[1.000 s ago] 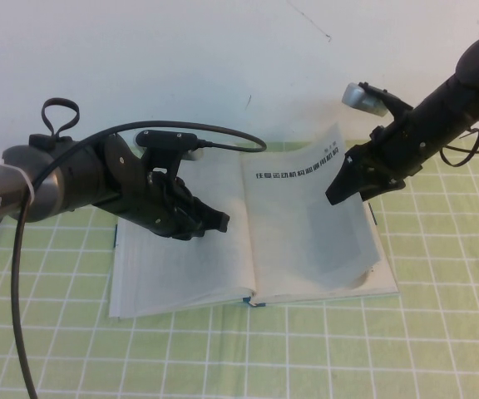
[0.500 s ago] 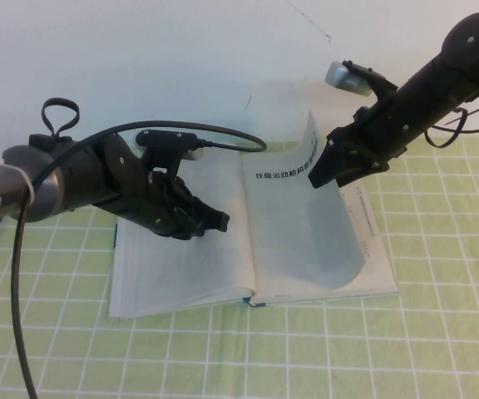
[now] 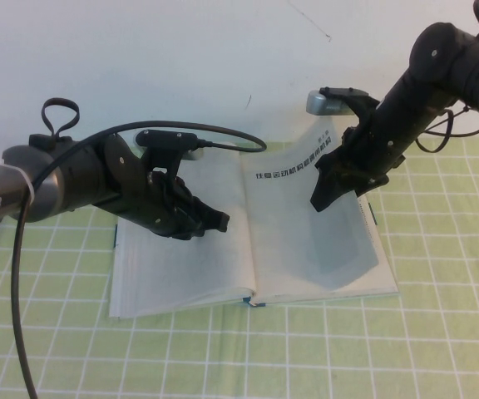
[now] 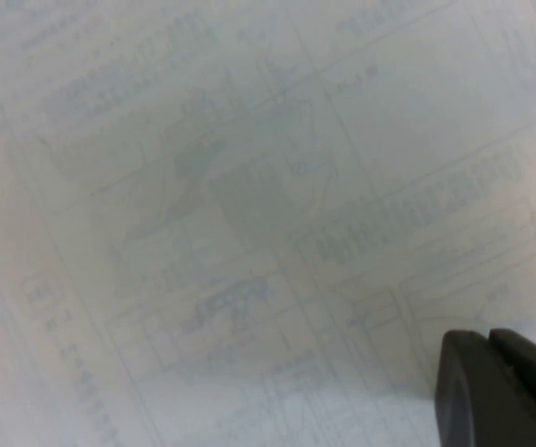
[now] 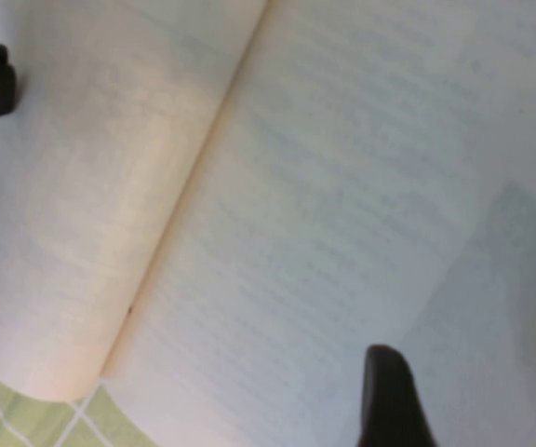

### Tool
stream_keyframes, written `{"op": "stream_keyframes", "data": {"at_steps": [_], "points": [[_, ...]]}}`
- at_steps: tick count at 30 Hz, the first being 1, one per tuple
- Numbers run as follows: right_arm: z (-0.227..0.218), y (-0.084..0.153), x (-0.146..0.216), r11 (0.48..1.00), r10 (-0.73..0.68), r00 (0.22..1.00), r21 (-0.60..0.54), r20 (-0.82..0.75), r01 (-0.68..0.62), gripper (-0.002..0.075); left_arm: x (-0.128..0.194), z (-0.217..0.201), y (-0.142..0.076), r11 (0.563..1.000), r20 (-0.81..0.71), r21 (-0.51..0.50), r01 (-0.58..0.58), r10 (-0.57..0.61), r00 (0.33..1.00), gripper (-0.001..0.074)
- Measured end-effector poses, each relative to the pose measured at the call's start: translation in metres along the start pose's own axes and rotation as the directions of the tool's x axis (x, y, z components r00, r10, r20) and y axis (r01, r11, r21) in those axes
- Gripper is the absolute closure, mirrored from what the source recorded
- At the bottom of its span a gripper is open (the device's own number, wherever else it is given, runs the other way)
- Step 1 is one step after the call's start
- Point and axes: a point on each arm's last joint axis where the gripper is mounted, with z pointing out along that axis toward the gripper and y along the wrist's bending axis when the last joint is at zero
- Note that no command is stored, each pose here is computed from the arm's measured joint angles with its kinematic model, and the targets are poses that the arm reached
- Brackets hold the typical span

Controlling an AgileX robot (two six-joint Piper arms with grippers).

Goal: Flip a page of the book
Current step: Open the closed book

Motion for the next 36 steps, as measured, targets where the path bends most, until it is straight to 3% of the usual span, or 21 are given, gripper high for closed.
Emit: {"op": "stream_keyframes", "data": {"at_steps": [13, 17, 24, 31, 36], "points": [[0.021, 0.009, -0.008, 0.965, 0.033, 0.997, -0.261, 0.076, -0.012, 0.0338, -0.005, -0.012, -0.003, 1.000, 0.033, 0.004, -0.008, 0.007, 0.999, 0.0738], [0.021, 0.010, -0.009, 0.962, 0.022, 0.996, -0.274, 0.088, 0.003, 0.0338, -0.013, -0.030, -0.008, 1.000, 0.079, 0.008, -0.019, 0.018, 0.997, 0.0738], [0.024, 0.002, -0.004, 0.982, 0.011, 0.999, -0.191, 0.040, -0.003, 0.0338, -0.015, -0.044, -0.013, 0.999, 0.095, 0.020, -0.032, 0.030, 0.995, 0.0738], [0.017, 0.020, -0.015, 0.922, 0.042, 0.987, -0.386, 0.156, 0.022, 0.0338, -0.014, -0.057, -0.018, 0.997, 0.070, 0.042, -0.063, 0.060, 0.996, 0.0738], [0.016, 0.022, -0.016, 0.913, 0.046, 0.984, -0.408, 0.172, 0.028, 0.0338, -0.015, -0.083, -0.031, 0.991, 0.079, 0.085, -0.107, 0.100, 0.992, 0.0738]]}}
